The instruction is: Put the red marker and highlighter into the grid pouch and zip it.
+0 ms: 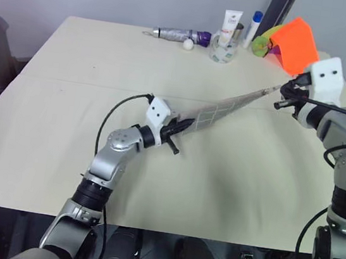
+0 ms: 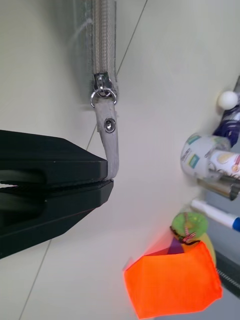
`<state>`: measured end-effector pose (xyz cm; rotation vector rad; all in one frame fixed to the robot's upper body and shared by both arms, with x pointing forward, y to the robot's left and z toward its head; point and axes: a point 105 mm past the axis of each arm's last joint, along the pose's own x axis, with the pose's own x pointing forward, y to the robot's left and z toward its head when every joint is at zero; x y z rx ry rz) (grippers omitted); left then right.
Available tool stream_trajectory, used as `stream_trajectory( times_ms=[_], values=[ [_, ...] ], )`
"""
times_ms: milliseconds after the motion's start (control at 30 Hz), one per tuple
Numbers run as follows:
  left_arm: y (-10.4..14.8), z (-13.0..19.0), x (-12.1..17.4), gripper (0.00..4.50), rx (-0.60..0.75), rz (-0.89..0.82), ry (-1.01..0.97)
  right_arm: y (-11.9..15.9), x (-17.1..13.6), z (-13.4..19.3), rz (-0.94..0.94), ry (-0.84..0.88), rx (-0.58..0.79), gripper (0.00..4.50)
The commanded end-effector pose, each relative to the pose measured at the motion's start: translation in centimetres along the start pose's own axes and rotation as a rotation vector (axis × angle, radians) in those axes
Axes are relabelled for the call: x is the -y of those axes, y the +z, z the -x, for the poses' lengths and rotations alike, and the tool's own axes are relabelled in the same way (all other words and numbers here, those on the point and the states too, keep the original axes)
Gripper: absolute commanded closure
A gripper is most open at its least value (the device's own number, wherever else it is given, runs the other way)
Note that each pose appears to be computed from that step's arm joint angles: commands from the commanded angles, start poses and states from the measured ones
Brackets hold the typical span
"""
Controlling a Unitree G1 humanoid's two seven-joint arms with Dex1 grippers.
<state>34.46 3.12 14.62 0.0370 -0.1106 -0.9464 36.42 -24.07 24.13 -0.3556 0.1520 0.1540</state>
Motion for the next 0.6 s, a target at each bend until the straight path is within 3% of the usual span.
stream_trajectory(
  times_ms=[33,200,233,433,600],
  values=[
    [0.9,1.1,-0.5,3.44,0.038,0.028,0.004,0.5,-1.4,1.4,0.036,0.116,0.012,3.6],
    [0.6,3.5,-2.4,1.0,-0.001,0.032,0.07,-1.8,-2.9,3.3,0.103,0.241,-0.066,1.08],
    [0.6,4.3,-2.9,0.62,-0.009,0.037,0.09,-2.4,-3.0,3.8,0.116,0.256,-0.085,1.06],
    [-1.1,9.7,-6.8,0.62,-0.121,0.056,0.254,-5.3,-0.8,5.3,0.117,0.223,-0.163,1.06],
    [-1.6,11.8,-8.3,0.62,-0.175,0.032,0.331,-5.8,-0.6,5.3,0.101,0.229,-0.144,1.06]
  ],
)
